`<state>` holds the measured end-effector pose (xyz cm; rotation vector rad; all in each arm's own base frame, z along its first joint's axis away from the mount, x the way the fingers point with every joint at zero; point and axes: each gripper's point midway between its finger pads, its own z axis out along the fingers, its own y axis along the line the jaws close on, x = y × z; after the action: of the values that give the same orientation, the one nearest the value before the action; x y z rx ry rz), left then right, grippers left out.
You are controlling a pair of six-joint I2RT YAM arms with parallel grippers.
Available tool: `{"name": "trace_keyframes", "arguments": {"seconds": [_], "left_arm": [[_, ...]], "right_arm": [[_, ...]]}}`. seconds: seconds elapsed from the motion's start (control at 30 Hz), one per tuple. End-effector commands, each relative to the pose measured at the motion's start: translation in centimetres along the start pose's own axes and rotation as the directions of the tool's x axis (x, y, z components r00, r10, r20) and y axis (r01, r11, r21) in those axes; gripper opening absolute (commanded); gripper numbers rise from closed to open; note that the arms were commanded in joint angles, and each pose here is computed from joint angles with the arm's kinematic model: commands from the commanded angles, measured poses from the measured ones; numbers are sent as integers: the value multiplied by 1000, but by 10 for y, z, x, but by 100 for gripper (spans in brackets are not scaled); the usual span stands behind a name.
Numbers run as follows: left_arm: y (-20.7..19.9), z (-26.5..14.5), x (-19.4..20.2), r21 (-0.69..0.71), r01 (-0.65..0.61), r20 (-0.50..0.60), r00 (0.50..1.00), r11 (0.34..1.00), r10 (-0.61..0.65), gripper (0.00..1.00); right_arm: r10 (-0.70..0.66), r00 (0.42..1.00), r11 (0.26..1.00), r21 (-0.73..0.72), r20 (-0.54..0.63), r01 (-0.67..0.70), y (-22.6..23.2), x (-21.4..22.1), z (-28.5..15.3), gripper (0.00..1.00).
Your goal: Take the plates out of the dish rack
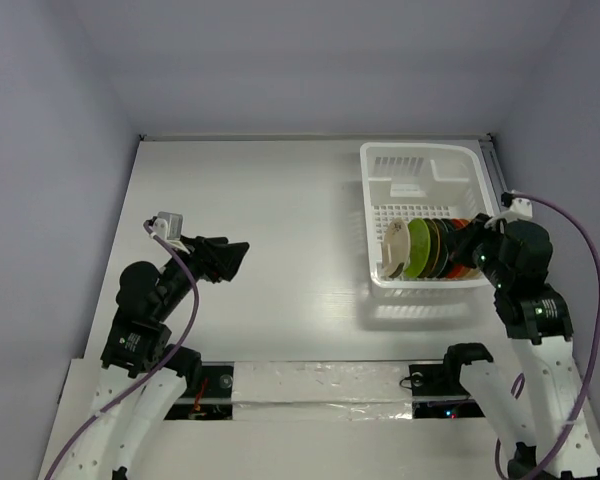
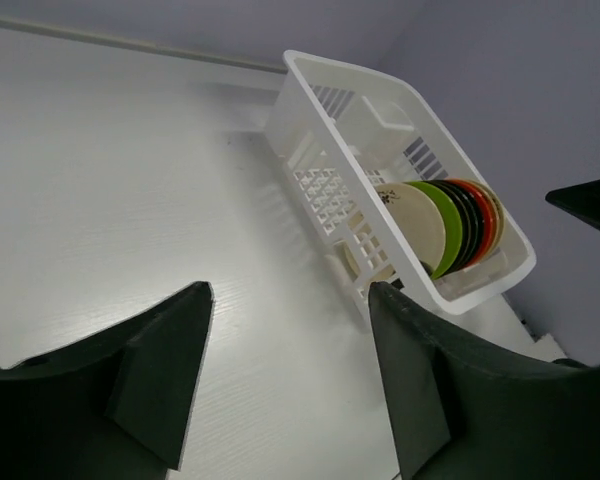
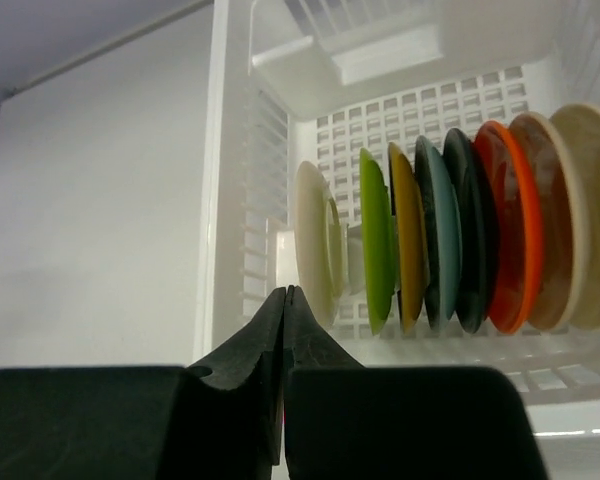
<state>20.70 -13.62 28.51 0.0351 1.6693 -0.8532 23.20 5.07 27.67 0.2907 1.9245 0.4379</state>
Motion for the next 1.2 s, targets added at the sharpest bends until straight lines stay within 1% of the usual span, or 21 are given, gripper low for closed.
{"name": "trace_keyframes", "arguments": {"seconds": [0.0,0.03,0.07,0.1,0.13,0.17,0.23,0.3,0.33,0.37,0.4,0.47,0.5,0.53,0.6,0.67,0.7,0.8,0.93,1.1,1.17], "left_arm": [[-6,3,-2,38,-17,12,1000,999,16,60],[-6,3,-1,40,-15,10,1000,999,14,56],[-5,3,-2,37,-15,13,1000,999,15,52],[-4,2,-4,30,-18,24,1000,999,17,37],[-1,2,-3,12,-14,25,1000,1000,14,28],[3,1,-8,-21,-17,42,999,1000,18,13],[8,2,-8,-44,-22,35,999,999,23,5],[10,7,-5,-54,-32,-5,999,998,32,2],[12,8,0,-65,-35,-33,999,997,33,3],[16,13,7,-74,-28,-72,997,997,23,4],[19,15,13,-81,-22,-95,995,996,14,8],[27,23,26,-97,13,-127,992,995,-25,17],[28,25,29,-98,17,-143,989,995,-31,24],[29,27,32,-100,16,-159,987,995,-32,25],[34,29,37,-122,22,-176,983,992,-43,29],[34,29,37,-123,23,-174,984,992,-44,33],[33,28,36,-119,23,-168,985,993,-43,38],[31,27,34,-112,21,-156,987,994,-38,45],[30,26,33,-105,21,-151,988,994,-37,50],[27,26,32,-87,20,-151,988,996,-34,51],[27,25,31,-84,19,-144,989,996,-31,51]], "right_arm": [[-13,1000,995,-99,25,15,27,-11,9,0],[-19,1000,994,-108,13,20,32,-10,13,0],[-24,1000,998,-61,-1,24,30,-7,24,0],[-53,998,995,-85,-27,51,45,2,27,0],[-66,997,996,-60,-27,65,48,0,30,0],[-83,996,996,37,-30,84,38,1,42,0],[-103,994,992,69,-49,106,39,5,47,0],[-117,991,984,126,-58,124,29,6,52,0],[-122,991,981,144,-48,127,26,4,51,4],[-125,992,976,177,-33,129,20,1,50,20],[-129,991,974,185,-25,132,18,-1,50,31],[-134,990,973,184,-34,138,18,2,54,50],[-134,990,973,184,-45,140,19,4,57,51],[-138,988,970,193,-72,150,18,9,63,51],[-146,985,966,204,-88,161,16,14,71,51],[-154,982,959,221,-111,175,13,20,78,50],[-153,982,961,217,-108,173,14,21,81,49],[-154,979,958,224,-132,181,13,28,92,45],[-161,974,949,245,-160,197,9,39,108,39],[-187,953,917,306,-238,256,-5,57,127,25],[-195,950,906,325,-244,270,-6,55,129,22]]}}
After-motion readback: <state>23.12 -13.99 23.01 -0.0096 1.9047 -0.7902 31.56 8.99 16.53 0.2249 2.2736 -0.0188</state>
